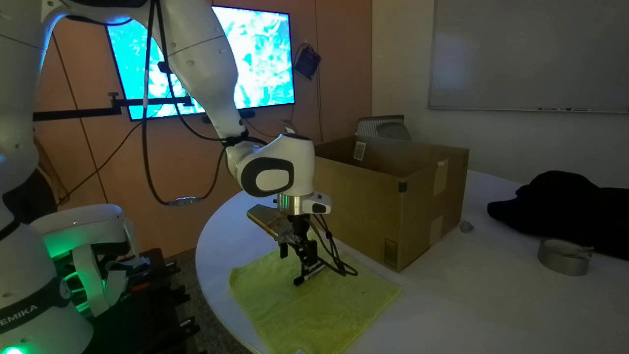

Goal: Pick up the marker and wrap it on the cloth, then pick up the cloth and put it in the box

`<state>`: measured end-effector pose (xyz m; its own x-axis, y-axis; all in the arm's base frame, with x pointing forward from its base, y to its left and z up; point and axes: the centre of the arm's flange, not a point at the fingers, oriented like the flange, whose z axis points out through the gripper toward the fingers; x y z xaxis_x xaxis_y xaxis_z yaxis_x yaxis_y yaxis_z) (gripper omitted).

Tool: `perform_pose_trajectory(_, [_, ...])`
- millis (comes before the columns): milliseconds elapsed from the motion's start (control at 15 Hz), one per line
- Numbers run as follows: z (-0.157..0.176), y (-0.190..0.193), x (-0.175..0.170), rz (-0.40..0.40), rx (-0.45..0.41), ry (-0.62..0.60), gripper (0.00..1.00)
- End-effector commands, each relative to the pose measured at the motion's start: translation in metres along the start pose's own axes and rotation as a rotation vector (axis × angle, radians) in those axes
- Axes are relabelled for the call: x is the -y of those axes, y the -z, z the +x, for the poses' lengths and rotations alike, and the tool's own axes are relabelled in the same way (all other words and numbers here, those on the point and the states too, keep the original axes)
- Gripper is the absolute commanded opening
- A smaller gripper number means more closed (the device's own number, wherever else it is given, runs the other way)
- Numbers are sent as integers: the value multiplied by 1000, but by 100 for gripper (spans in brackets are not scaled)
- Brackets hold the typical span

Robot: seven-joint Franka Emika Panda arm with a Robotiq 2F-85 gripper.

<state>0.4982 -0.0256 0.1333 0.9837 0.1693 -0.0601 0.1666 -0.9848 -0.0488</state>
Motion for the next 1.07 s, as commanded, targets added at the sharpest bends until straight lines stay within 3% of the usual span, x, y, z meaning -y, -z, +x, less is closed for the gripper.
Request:
perform_pose_trajectory(0, [-7,-1,31,48,-36,51,100])
perform_pose_trajectory(467, [16,-37,103,66,-82,108,100])
perform_pose_trajectory(1000, [30,-71,120,-53,-122,112,100])
